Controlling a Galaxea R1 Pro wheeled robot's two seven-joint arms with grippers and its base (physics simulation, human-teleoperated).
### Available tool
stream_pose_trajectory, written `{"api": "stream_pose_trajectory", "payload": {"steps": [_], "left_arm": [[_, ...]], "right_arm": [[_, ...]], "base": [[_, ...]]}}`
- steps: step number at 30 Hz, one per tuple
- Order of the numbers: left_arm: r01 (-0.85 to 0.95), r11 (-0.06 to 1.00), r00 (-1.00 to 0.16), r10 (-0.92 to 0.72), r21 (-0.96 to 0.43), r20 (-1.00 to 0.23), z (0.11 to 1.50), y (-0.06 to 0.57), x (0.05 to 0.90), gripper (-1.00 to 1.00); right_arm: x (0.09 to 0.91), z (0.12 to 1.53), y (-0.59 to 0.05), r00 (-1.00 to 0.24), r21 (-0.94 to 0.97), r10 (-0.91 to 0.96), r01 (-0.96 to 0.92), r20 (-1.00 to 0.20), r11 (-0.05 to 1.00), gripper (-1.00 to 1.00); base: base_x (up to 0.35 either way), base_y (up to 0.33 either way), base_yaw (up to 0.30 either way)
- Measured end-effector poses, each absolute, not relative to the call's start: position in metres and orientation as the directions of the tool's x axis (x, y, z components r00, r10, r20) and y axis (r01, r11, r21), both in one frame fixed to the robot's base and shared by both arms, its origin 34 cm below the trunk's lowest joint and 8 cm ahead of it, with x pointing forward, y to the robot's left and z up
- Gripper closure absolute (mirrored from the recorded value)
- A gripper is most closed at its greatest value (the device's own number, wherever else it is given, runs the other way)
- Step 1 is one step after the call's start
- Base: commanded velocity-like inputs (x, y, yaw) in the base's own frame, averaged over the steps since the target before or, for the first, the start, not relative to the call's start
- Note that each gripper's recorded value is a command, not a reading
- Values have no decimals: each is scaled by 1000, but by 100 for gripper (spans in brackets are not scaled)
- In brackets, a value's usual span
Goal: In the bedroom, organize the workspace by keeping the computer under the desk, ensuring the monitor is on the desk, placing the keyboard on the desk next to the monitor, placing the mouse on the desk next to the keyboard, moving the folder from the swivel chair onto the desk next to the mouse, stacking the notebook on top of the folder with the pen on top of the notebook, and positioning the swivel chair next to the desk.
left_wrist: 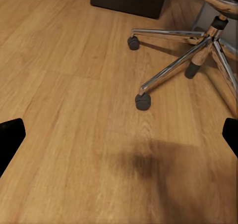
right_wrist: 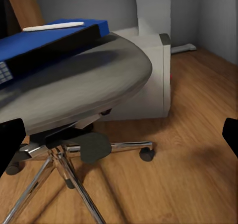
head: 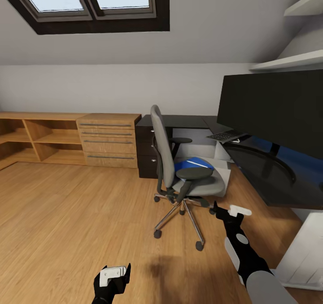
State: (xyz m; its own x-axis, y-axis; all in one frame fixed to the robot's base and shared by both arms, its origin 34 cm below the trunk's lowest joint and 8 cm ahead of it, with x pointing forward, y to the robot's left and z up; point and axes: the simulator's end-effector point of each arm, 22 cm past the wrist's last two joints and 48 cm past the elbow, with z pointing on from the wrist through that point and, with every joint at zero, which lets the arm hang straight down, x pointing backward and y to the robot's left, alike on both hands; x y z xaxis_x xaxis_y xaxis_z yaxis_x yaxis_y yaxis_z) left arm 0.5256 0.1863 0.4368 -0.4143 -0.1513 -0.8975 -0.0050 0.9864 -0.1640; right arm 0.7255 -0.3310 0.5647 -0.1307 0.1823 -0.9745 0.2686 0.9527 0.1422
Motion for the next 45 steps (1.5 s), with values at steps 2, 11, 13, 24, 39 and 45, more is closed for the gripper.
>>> {"api": "stream_pose_trajectory", "payload": {"steps": [2,11,13,24,39,45], "left_arm": [[-5,986,-414,-152,-164,-898,437,186,526,-100],[-5,986,-414,-151,-164,-898,437,187,526,-100],[-4,986,-414,-151,-164,-898,437,186,526,-100],[-3,987,-412,-149,-163,-899,438,187,526,-100],[-4,987,-410,-146,-158,-900,439,190,526,-100],[-7,988,-428,-145,-157,-892,430,190,521,-100]], "right_arm": [[725,565,-330,-131,143,183,268,-974,953,-100],[725,565,-331,-131,142,182,268,-975,953,-100],[725,565,-331,-131,141,181,268,-975,953,-100],[725,567,-331,-127,142,181,268,-975,953,-100],[725,568,-331,-126,142,181,268,-975,953,-100],[725,568,-335,-124,139,177,271,-976,953,-100]], "base": [[0,0,-23],[0,0,-5],[0,0,0],[0,0,-101],[135,85,-22],[3,2,0]]}}
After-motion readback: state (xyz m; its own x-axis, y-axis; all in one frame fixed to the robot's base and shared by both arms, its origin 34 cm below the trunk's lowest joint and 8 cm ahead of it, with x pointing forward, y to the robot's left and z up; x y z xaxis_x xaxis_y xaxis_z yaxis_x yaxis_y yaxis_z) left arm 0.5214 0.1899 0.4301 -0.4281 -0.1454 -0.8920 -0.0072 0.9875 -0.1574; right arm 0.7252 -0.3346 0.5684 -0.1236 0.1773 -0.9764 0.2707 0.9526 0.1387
